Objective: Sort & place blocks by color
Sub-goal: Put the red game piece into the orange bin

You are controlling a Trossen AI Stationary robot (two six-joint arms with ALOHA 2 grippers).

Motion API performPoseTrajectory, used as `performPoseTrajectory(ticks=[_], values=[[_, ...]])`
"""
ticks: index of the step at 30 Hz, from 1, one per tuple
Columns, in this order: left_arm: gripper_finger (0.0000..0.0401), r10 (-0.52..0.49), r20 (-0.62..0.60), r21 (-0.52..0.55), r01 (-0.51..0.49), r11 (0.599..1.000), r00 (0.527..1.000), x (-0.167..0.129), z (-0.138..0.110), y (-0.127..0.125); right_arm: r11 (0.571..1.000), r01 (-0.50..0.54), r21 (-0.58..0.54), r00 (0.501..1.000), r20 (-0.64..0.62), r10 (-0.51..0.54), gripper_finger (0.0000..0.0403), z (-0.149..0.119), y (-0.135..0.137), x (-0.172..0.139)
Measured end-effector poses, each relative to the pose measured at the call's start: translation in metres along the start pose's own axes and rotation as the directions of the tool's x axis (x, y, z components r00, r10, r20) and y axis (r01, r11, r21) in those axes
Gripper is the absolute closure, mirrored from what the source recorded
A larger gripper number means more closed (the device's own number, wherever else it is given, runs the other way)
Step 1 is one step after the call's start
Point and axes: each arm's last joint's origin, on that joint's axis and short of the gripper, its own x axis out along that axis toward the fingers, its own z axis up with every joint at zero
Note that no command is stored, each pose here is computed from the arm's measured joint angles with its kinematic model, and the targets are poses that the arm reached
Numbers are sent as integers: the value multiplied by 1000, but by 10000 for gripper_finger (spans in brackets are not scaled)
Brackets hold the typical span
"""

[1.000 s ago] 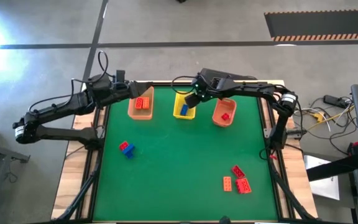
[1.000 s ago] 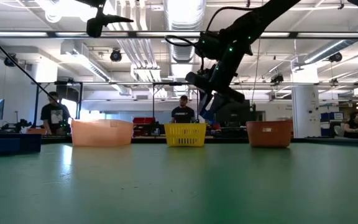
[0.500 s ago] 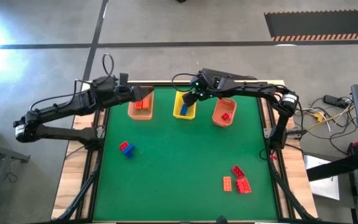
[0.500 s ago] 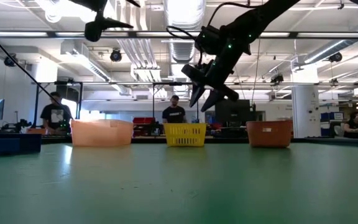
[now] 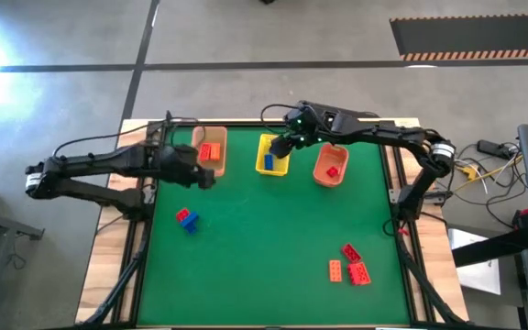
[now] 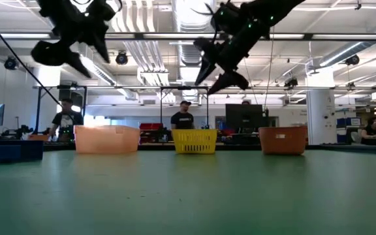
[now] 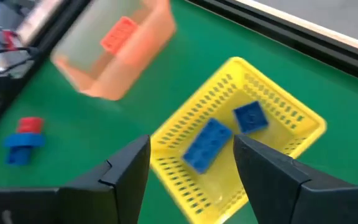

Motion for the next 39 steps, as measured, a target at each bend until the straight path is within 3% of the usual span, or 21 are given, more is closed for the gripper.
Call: performPoseTrajectory(ticks=[3,6,8,11,17,22,27,33,39], values=[[161,67,-69,34,-65,997,995,11,-8,-2,997,-72,-9,997,-6,72,191,-4,16,-15],[161,94,-101,58,-88,994,990,23,-12,-7,979,-191,69,974,-107,197,193,-14,31,-31],[161,110,-113,68,-103,992,987,32,-13,-10,953,-257,158,930,-228,289,193,-26,41,-43],[161,121,-119,90,-110,990,986,45,-13,-15,939,-258,227,836,-435,334,193,-52,54,-61],[161,121,-124,176,-98,979,985,61,-12,-23,992,-15,127,704,-703,100,193,-113,73,-87],[161,125,-126,206,-98,974,984,62,-12,-24,983,177,42,565,-822,-66,193,-158,77,-96],[161,106,-118,206,-80,975,987,57,-11,-25,970,245,3,464,-879,-114,193,-193,79,-97],[161,73,-88,203,-54,978,993,48,-8,-26,940,336,-57,393,-899,-195,190,-227,70,-93],[161,47,-75,216,-30,976,996,45,-8,-27,959,279,-45,424,-890,-165,142,-250,67,-79]])
